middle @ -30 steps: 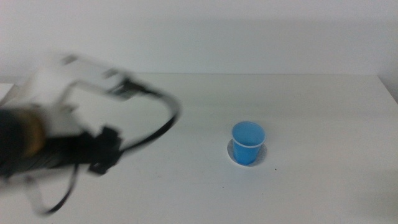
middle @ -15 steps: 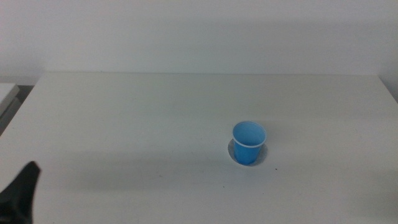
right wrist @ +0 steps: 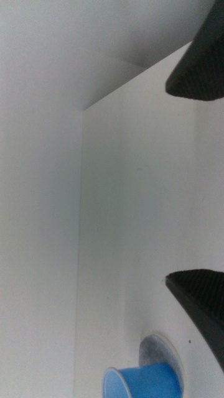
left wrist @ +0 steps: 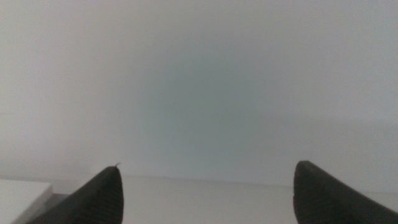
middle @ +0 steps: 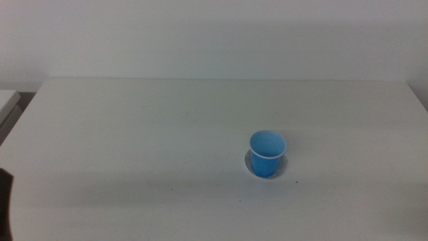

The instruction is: Place an empty cup on a cup mat.

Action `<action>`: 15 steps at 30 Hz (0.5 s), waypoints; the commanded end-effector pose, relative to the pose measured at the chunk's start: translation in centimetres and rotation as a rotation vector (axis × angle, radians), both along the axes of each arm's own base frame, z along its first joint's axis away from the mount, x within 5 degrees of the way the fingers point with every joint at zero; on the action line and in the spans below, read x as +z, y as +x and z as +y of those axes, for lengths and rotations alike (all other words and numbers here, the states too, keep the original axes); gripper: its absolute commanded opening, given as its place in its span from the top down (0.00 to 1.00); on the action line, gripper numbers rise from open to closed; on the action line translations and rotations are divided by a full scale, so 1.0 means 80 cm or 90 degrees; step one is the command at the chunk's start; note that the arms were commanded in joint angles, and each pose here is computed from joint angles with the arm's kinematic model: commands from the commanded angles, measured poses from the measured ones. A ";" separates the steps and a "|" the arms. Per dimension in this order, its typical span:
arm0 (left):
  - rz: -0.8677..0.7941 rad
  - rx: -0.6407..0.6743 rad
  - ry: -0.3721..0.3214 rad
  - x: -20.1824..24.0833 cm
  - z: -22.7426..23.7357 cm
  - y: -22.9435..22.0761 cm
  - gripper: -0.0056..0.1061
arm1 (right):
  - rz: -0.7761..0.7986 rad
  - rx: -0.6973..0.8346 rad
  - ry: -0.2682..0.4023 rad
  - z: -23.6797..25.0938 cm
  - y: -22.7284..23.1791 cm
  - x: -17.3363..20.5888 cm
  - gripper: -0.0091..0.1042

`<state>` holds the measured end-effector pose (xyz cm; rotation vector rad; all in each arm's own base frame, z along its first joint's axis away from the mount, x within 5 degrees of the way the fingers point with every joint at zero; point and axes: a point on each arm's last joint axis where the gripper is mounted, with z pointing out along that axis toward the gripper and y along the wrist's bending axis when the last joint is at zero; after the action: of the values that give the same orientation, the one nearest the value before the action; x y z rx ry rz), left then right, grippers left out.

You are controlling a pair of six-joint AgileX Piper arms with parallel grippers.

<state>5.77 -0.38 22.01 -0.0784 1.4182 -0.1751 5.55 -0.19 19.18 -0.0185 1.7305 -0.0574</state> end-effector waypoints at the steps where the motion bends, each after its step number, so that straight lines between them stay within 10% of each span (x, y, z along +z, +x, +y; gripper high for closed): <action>1: 0.006 0.011 0.007 -0.002 0.002 -0.003 0.11 | -0.005 0.002 -0.006 0.000 0.000 0.000 0.10; 15: 0.165 -0.001 0.040 -0.031 0.000 -0.002 0.11 | -0.005 0.002 -0.006 0.000 0.000 0.000 0.10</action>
<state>5.61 -0.35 19.47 -0.0509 1.6891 -0.1194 5.55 -0.19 19.18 -0.0185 1.7305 -0.0574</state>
